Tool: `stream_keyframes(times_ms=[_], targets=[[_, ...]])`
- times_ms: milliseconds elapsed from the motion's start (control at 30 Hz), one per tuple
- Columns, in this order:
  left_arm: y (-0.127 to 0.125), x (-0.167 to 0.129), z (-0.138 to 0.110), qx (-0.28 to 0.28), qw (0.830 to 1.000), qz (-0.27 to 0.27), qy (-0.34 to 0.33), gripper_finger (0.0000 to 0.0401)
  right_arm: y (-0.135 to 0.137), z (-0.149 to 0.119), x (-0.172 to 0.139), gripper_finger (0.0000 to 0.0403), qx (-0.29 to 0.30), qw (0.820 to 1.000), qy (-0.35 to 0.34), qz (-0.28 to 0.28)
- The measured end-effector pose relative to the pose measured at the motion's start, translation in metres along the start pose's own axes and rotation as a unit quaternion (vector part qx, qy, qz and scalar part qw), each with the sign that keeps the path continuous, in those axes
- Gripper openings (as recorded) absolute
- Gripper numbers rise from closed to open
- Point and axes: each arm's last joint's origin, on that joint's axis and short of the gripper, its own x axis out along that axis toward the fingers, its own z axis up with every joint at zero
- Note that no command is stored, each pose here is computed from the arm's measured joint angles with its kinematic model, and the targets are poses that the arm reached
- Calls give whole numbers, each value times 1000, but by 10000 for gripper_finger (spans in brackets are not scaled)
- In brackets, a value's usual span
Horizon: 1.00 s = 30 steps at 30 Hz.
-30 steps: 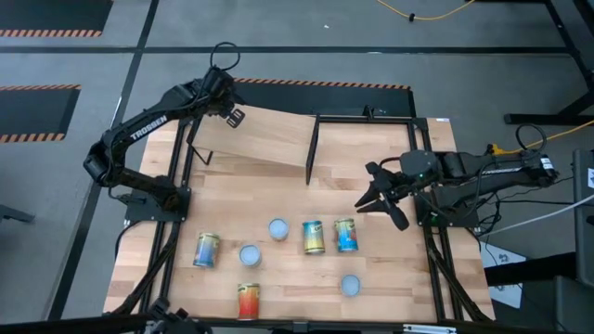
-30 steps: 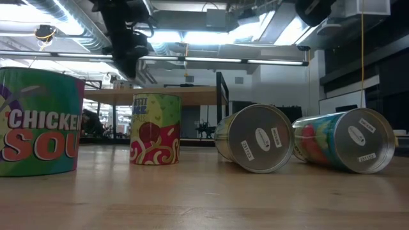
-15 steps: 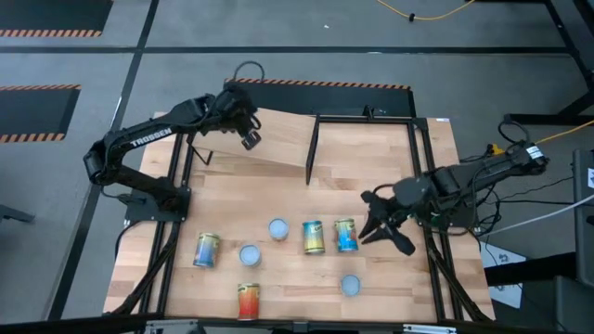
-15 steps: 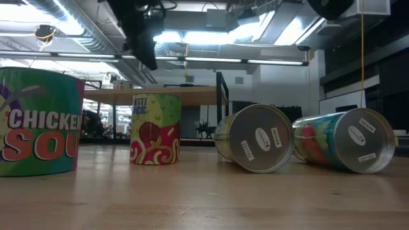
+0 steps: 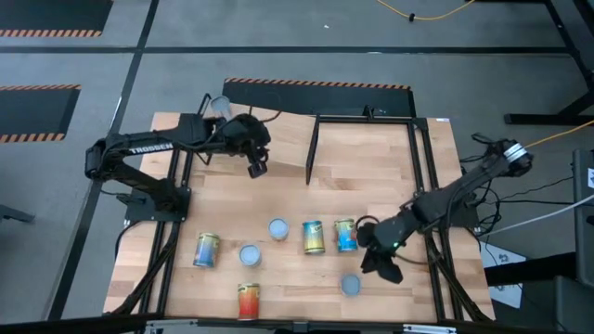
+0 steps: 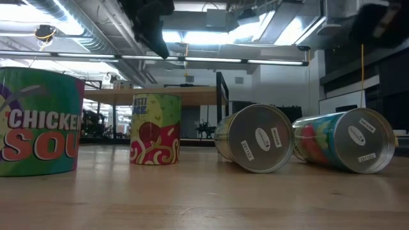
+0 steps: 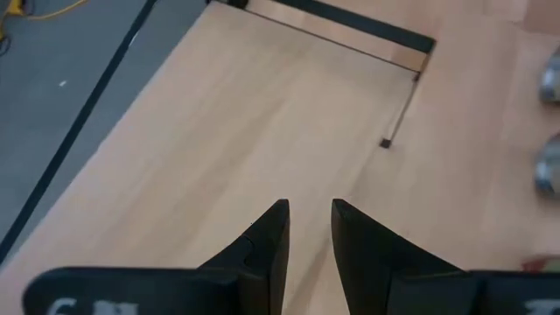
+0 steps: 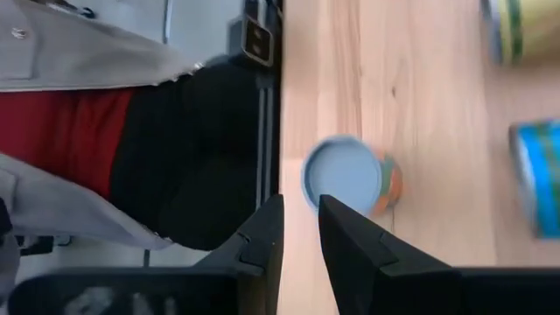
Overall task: Pick and place cans onto a shelf
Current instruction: Put the canned oranges on the shelf aligned with the other white canned carrot
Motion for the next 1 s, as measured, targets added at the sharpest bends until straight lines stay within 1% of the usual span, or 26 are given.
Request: stream_keyframes(times_ms=[267,433,733,867,1000], targets=[[-13,-3,0,19,1000,-16,-4,80,-6,-7,31,79,54,997,16,-60],[-15,-3,0,22,1000,-19,-4,80,-12,-9,44,79,84,993,29,-79],[-15,-3,0,22,1000,-19,-4,80,-15,-16,64,79,110,988,48,-97],[-15,-3,0,22,1000,-19,-4,80,-15,-20,69,79,123,985,42,-114],[-15,-3,0,22,1000,-19,-4,80,-16,-22,73,79,122,984,35,-128]])
